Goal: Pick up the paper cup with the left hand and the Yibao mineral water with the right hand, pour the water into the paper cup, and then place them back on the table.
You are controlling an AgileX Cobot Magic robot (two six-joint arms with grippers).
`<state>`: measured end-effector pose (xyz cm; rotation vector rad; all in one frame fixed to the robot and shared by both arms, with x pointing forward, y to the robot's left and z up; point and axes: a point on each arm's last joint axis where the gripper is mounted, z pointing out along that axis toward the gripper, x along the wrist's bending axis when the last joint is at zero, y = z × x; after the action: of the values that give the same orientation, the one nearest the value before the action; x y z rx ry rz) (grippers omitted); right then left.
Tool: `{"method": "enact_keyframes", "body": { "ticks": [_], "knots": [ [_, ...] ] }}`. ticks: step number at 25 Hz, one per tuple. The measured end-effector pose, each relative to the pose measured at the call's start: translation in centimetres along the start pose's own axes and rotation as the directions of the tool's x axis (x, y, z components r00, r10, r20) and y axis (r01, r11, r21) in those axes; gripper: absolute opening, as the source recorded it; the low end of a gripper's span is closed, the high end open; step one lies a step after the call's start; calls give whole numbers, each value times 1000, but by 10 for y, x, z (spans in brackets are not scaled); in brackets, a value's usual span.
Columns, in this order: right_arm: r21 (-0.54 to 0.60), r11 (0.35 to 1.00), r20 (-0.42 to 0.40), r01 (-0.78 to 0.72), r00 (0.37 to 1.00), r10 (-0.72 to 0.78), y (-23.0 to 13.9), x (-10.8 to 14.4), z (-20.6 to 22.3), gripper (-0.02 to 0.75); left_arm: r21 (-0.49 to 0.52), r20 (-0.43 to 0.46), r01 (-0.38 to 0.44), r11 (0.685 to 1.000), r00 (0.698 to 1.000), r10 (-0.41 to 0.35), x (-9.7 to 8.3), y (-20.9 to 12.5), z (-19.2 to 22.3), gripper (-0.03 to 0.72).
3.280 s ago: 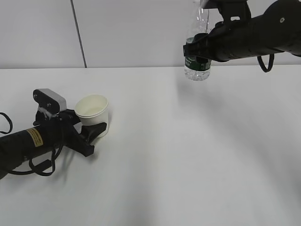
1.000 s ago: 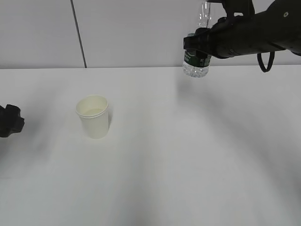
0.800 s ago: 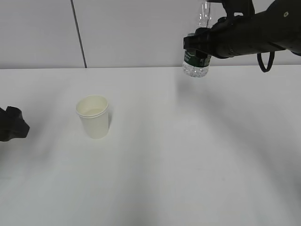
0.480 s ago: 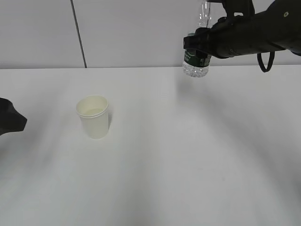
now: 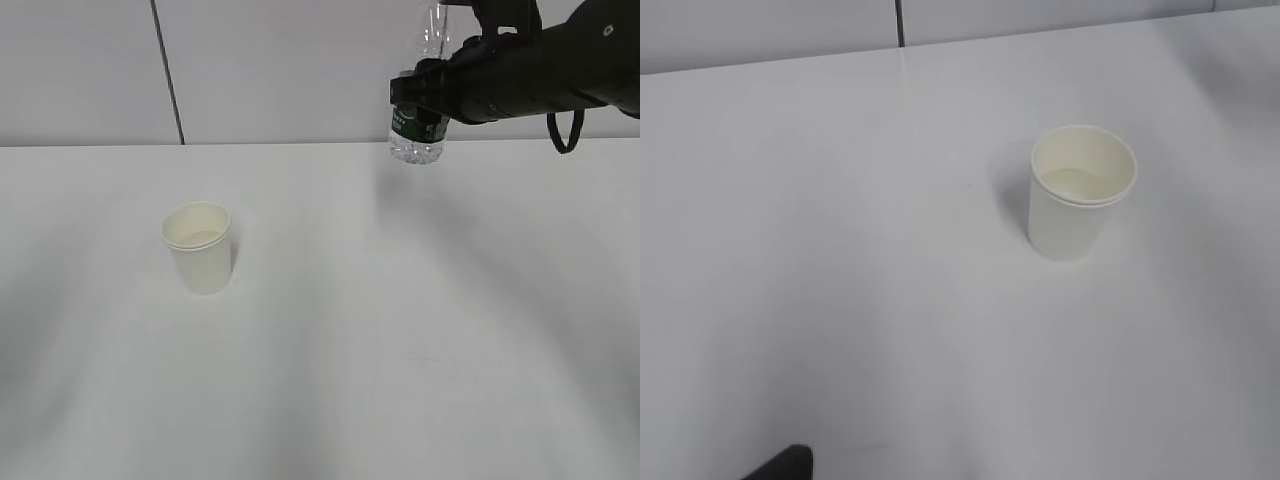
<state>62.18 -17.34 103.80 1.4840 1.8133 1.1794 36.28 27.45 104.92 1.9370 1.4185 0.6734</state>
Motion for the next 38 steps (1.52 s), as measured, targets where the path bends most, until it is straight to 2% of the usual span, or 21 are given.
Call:
{"method": "enact_keyframes", "body": {
  "ticks": [3, 8, 16, 22, 27, 38],
  "knots": [
    [0, 1000, 0, 0, 1000, 0, 0, 0, 0, 392, -29, 2, -7, 1000, 1000, 7, -3, -11, -17, 573],
    [0, 1000, 0, 0, 1000, 0, 0, 0, 0, 392, -17, 17, -18, 1000, 1000, 18, -8, -29, -39, 573],
    [0, 1000, 0, 2, 1000, -2, 0, 0, 0, 392, -180, 14, -18, 984, 1000, 20, -14, -43, -70, 573],
    [0, 1000, 0, 2, 1000, -2, 0, 0, 0, 392, -304, 1, -26, 952, 1000, 28, -17, -55, -90, 573],
    [0, 1000, 0, 2, 1000, -2, 0, 0, 0, 392, -419, -16, -39, 907, 999, 35, -20, -69, -107, 573],
    [0, 1000, 0, 4, 1000, -4, 0, 0, 0, 392, -421, 54, 39, 906, 998, -18, -24, -71, -108, 543]
  ]
}}
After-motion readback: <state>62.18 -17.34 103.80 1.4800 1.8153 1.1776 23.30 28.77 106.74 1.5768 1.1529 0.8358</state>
